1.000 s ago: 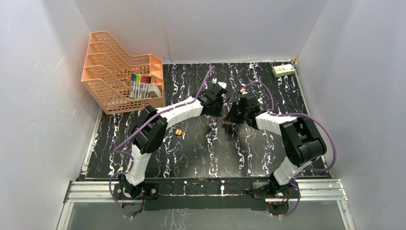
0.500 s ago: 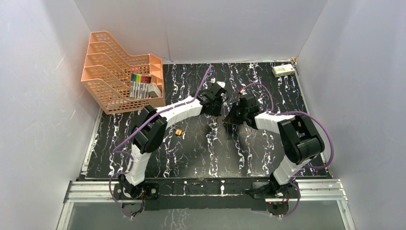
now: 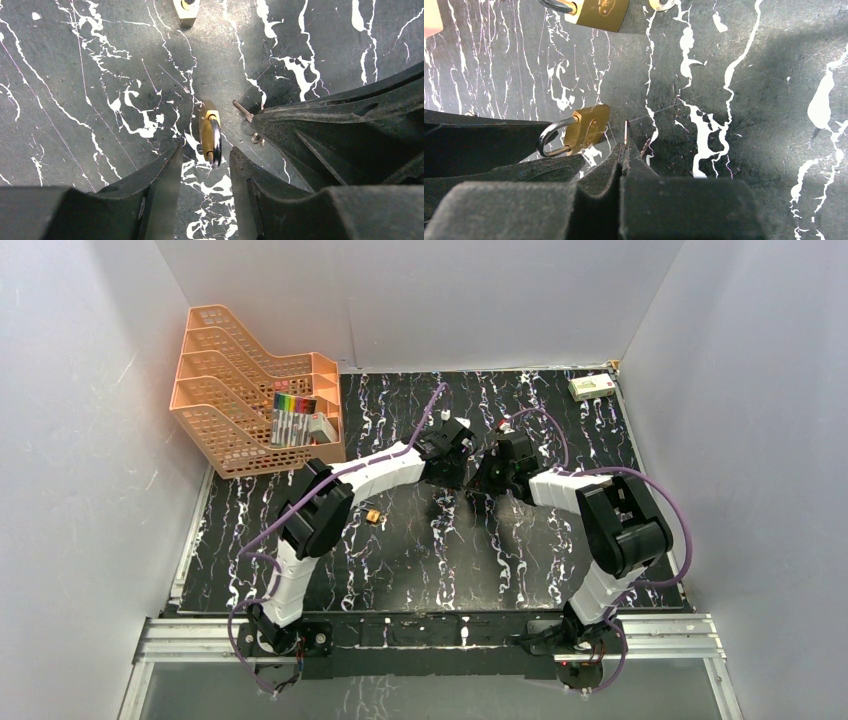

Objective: Lock with the key
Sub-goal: Place the key at the center of the board.

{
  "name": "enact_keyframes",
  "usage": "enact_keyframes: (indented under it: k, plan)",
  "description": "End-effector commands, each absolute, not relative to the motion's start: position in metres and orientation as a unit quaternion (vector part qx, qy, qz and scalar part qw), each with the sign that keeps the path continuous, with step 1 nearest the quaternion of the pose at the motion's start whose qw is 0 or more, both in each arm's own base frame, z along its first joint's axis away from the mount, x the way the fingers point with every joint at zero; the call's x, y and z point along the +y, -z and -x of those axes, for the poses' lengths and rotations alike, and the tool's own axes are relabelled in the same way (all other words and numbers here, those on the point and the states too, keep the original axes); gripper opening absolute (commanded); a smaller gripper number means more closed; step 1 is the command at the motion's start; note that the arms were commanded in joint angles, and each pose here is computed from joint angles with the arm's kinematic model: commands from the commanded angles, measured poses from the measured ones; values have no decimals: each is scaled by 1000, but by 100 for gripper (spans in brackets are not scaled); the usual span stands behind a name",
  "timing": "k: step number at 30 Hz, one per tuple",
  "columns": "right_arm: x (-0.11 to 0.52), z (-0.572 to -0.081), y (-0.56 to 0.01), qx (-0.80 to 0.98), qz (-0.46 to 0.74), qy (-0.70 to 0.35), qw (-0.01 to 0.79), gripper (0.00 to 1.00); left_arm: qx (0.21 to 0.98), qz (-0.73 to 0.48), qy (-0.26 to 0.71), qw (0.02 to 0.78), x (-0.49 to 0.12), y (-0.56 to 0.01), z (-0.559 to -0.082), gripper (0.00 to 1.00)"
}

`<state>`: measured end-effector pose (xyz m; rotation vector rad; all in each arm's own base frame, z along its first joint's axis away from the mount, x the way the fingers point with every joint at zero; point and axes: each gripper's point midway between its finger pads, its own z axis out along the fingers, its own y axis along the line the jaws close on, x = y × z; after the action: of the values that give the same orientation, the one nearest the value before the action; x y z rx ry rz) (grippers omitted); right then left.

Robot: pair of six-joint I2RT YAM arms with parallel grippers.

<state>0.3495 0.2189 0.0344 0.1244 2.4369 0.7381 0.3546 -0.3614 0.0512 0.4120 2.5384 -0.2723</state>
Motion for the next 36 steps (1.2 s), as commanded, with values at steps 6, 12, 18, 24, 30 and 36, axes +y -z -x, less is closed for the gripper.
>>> enact_keyframes:
  k: [6,12,18,24,30,36]
  plan:
    - [224,-367,-50,905,-36,-279,320,10,941,-159,102,282,-362,-70,-359,52]
    - [225,-366,-50,904,-31,-283,318,20,938,-159,104,290,-362,-78,-361,56]
    - [226,-365,-54,902,-27,-286,321,32,932,-156,121,303,-361,-94,-363,58]
    - [226,-363,-69,897,-21,-292,332,40,917,-157,138,341,-359,-130,-367,60]
    - [215,-364,-102,884,-18,-279,375,45,893,-140,179,387,-350,-179,-372,64]
    - [201,-361,-129,877,-6,-254,408,46,892,-116,179,399,-311,-192,-368,66]
